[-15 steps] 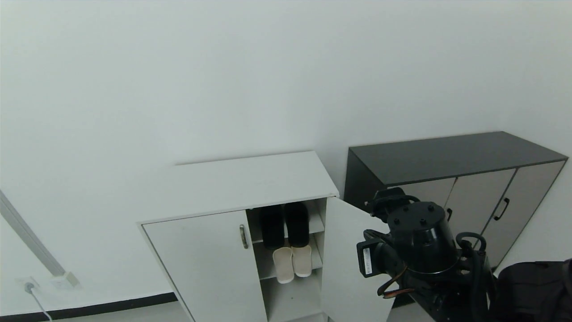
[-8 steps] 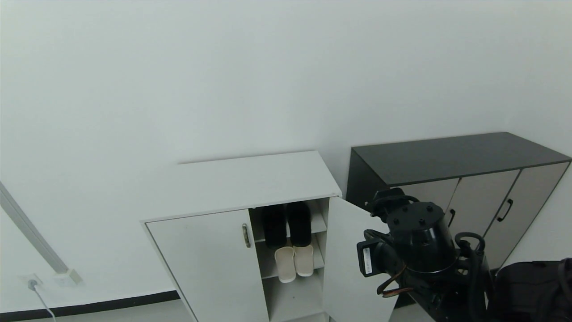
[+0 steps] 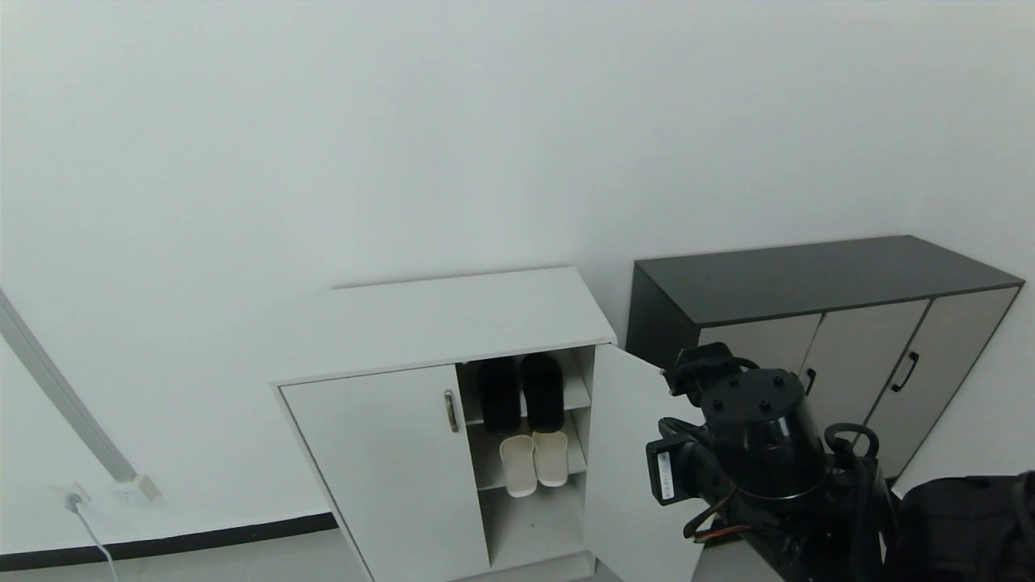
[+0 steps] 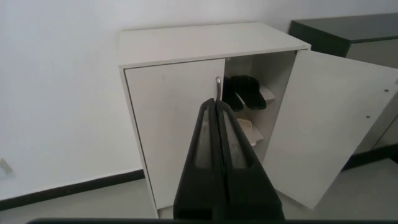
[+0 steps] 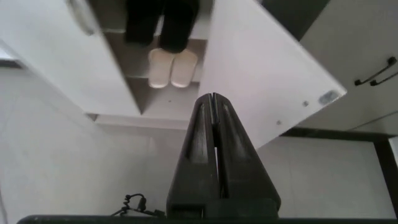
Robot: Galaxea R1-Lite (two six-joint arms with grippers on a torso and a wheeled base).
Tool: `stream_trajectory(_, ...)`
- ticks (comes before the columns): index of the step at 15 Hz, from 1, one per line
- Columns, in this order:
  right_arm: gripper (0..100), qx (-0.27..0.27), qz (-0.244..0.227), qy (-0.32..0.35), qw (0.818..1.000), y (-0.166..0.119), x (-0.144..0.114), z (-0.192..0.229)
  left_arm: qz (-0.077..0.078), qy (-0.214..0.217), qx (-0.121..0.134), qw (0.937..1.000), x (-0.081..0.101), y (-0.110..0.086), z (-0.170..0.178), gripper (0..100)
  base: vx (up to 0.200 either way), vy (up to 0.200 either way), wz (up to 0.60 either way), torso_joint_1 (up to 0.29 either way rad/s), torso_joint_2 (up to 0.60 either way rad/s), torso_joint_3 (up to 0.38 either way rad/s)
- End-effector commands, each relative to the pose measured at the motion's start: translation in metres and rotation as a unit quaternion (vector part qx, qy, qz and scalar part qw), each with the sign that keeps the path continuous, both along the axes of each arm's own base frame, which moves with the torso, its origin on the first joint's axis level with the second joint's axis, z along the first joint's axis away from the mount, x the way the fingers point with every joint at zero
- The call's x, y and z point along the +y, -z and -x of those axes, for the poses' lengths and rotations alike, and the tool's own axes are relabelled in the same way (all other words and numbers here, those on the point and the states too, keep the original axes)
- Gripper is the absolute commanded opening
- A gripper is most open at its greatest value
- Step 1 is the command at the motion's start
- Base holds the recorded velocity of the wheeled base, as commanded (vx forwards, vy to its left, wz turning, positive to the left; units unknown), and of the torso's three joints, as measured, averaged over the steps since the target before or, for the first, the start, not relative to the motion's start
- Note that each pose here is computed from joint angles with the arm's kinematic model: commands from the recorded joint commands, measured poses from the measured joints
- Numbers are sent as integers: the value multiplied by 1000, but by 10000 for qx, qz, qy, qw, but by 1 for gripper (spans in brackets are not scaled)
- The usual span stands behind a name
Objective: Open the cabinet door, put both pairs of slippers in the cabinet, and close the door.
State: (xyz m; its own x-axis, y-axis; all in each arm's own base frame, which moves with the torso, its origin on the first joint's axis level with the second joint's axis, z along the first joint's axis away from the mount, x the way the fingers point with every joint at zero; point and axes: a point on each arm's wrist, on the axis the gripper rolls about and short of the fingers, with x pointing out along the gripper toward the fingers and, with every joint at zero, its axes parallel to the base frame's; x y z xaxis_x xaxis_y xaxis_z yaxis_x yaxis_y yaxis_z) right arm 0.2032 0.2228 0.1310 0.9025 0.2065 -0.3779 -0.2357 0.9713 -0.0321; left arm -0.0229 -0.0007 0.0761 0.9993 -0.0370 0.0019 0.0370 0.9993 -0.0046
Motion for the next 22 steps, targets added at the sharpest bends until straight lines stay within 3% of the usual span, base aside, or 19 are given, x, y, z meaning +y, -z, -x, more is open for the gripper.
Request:
stream_trajectory(1,0,-3,-1,27,10000,0,-1,-1,0,7,2,10000,0,0,0,0,0,0,0,0,0,0)
stream_trajectory(11,0,-5,193,232,9995,4,-17,-16,-8,-9,2,10000,0,0,0,0,0,0,0,0,0,0)
stream_trajectory(19,0,-176,-63,736,9971,-2,-49,-103,-8,-9,2,10000,0,0,0,0,0,0,0,0,0,0)
stream_trajectory(22,0,-30,-82,927,9957,14,-65,-134,0,-9,2,10000,0,0,0,0,0,0,0,0,0,0)
